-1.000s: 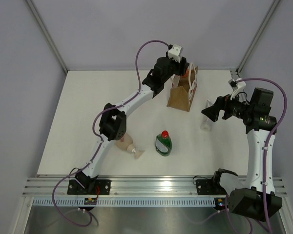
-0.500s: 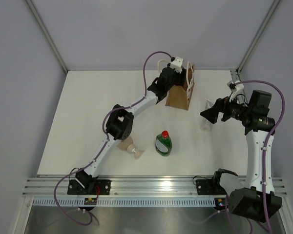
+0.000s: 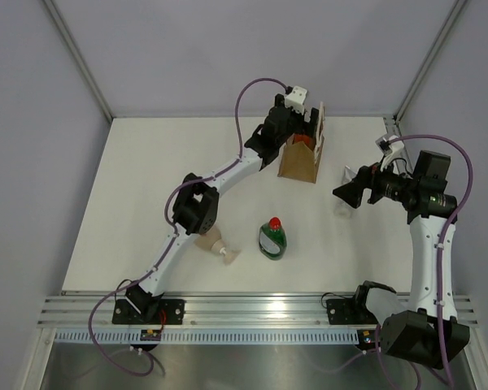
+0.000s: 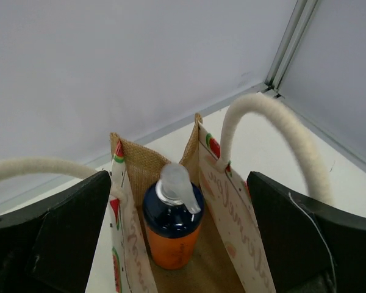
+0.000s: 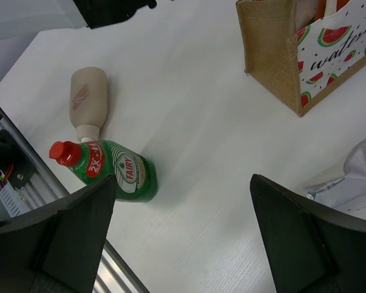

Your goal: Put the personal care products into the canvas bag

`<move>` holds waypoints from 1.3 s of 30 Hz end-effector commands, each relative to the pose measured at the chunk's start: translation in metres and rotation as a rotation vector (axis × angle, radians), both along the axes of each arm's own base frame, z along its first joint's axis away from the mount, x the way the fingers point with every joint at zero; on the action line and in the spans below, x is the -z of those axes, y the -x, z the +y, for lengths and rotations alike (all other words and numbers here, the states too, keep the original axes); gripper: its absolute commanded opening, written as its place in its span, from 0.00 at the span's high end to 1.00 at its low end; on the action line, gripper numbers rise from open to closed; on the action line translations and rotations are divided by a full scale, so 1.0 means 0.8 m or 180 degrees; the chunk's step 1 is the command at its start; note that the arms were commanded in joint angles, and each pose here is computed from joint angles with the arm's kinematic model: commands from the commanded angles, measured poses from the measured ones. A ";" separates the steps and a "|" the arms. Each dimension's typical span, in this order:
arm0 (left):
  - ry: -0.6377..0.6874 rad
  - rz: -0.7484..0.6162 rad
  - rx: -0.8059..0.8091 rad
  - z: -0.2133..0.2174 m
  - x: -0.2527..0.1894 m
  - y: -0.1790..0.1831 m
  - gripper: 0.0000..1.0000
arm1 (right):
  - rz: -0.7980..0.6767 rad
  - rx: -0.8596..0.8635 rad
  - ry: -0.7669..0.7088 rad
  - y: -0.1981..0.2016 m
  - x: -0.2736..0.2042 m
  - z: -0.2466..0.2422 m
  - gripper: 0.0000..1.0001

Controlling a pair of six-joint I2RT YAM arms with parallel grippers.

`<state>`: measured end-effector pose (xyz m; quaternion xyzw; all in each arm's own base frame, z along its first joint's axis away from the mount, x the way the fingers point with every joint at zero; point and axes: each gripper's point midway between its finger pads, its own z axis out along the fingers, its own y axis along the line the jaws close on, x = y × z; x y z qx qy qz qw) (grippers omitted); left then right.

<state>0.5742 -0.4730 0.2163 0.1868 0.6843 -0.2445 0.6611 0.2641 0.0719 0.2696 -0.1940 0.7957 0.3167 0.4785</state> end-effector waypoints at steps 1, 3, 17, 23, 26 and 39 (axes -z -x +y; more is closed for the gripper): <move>0.0430 -0.0619 -0.0006 0.027 -0.174 0.028 0.01 | -0.0050 -0.0123 0.0081 -0.001 -0.004 0.000 0.01; 0.0415 -0.0644 0.0001 0.037 -0.195 0.037 0.01 | -0.0019 -0.0120 0.0126 -0.003 -0.005 -0.003 0.01; 0.0324 -0.0230 0.0145 0.146 -0.222 0.183 0.01 | 0.1133 0.2367 0.0077 -0.088 0.073 -0.123 0.04; 0.0244 0.0042 0.0195 0.213 -0.201 0.272 0.01 | 0.1444 0.2629 0.0141 -0.100 0.114 -0.141 0.02; 0.0241 0.0244 0.0202 0.244 -0.166 0.313 0.01 | 0.1604 0.2598 0.0077 -0.114 0.139 -0.140 0.02; 0.0849 0.0977 0.0023 0.323 -0.043 0.418 0.01 | 0.2591 0.2666 0.0331 -0.184 0.257 -0.171 0.04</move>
